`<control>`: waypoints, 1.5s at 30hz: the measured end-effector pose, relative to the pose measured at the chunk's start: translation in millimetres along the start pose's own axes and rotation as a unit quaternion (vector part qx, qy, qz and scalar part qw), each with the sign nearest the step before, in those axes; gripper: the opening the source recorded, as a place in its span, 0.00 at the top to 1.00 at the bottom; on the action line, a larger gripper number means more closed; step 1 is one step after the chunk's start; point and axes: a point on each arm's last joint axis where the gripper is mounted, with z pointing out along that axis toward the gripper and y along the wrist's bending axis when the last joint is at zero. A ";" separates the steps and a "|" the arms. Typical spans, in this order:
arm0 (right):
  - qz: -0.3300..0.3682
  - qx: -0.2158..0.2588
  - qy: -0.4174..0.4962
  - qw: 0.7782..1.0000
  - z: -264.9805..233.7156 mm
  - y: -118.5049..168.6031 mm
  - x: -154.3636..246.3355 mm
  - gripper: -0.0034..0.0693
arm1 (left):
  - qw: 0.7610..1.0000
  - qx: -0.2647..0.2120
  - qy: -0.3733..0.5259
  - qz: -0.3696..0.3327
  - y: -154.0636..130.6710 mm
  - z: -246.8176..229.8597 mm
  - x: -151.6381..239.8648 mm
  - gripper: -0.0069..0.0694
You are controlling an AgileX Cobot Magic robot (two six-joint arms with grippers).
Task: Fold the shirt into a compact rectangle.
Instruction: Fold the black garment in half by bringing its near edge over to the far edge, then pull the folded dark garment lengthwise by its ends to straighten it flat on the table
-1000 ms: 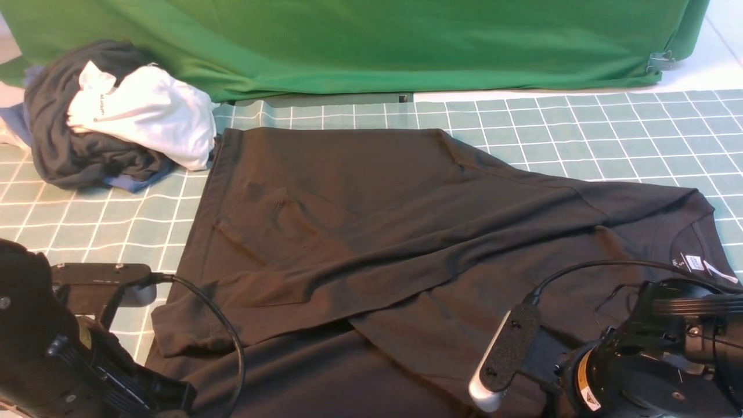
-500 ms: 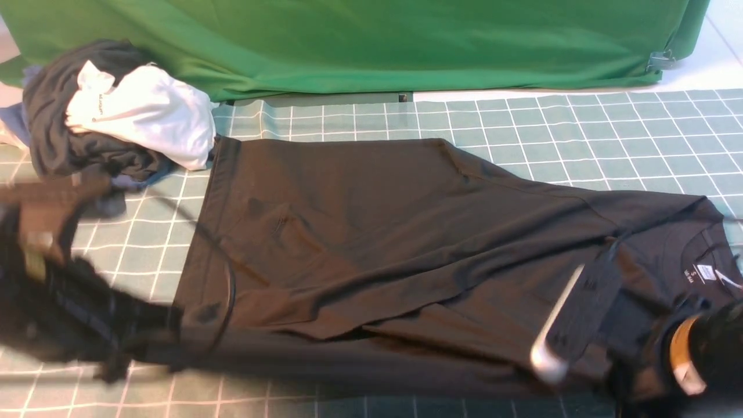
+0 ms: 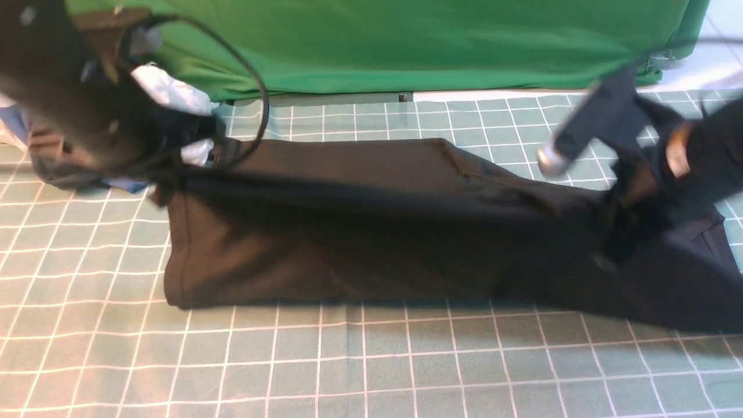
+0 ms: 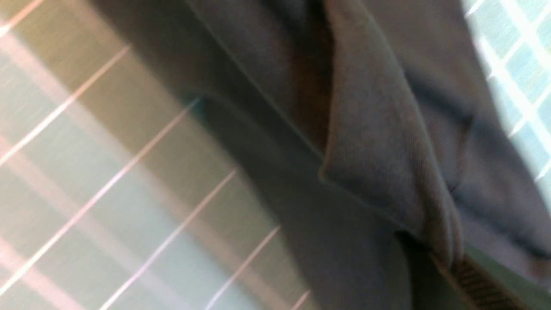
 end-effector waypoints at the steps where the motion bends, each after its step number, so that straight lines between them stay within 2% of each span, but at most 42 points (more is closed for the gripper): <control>1: -0.001 0.001 0.002 1.000 12.0 -9.6 -10.5 0.92 | 1.000 0.000 -0.003 -0.009 2.6 9.4 -16.1 0.88; 6: -0.006 0.008 0.009 1.000 50.1 -40.6 -46.5 0.92 | 0.999 -0.004 -0.003 -0.036 11.9 45.3 -59.6 0.88; 12: -0.004 0.013 0.011 1.000 100.4 -65.2 -79.7 0.92 | 0.998 -0.008 0.016 -0.059 22.4 96.8 -89.2 0.88; 17: -0.001 0.012 0.016 1.000 146.4 -72.8 -94.1 0.92 | 0.998 -0.017 0.014 -0.055 25.2 134.1 -101.5 0.88; 23: -0.002 0.016 0.011 1.000 180.0 -74.5 -99.7 0.89 | 0.998 -0.014 -0.025 -0.053 26.5 148.3 -110.3 0.88; 26: -0.003 0.017 0.009 1.000 188.4 -73.3 -99.6 0.78 | 0.998 -0.014 -0.026 -0.054 27.4 151.3 -110.9 0.85; 31: 0.018 0.027 0.000 0.999 184.0 -78.0 -104.0 0.46 | 0.998 -0.040 -0.020 -0.040 33.1 152.4 -109.7 0.72; 32: 0.018 0.027 0.000 0.999 183.5 -78.2 -104.3 0.46 | 0.998 -0.042 -0.020 -0.040 33.4 152.4 -109.7 0.72; 33: 0.024 0.029 0.000 0.999 175.4 -81.8 -107.4 0.38 | 0.997 -0.061 -0.019 -0.036 37.3 151.5 -109.6 0.64; 36: 0.041 0.033 0.003 0.999 157.7 -88.4 -112.8 0.34 | 0.995 -0.089 -0.017 -0.028 42.8 144.6 -111.0 0.52; 37: 0.042 0.033 0.004 0.999 154.9 -89.0 -113.0 0.34 | 0.995 -0.090 -0.017 -0.028 43.0 144.0 -110.9 0.52; 38: 0.054 0.036 0.005 0.998 138.7 -93.4 -115.7 0.34 | 0.995 -0.098 -0.014 -0.029 44.2 135.2 -113.3 0.46; 40: 0.071 0.040 0.004 0.997 117.2 -97.9 -117.3 0.41 | 0.995 -0.089 -0.010 -0.033 41.6 123.8 -116.2 0.44; 42: 0.083 0.042 0.008 0.996 97.2 -100.6 -116.3 0.57 | 0.998 -0.057 -0.003 -0.026 34.6 113.7 -118.0 0.46; 43: 0.089 0.044 0.007 0.995 80.0 -103.1 -115.2 0.74 | 1.000 -0.020 0.006 -0.011 23.7 109.5 -117.0 0.51; 44: 0.092 0.045 0.007 0.995 70.5 -104.0 -114.3 0.81 | 1.000 0.002 0.011 0.002 13.3 108.4 -115.9 0.55; 45: 0.093 0.046 0.007 0.995 66.1 -104.4 -113.8 0.82 | 1.000 0.011 0.013 0.002 10.2 108.4 -115.3 0.57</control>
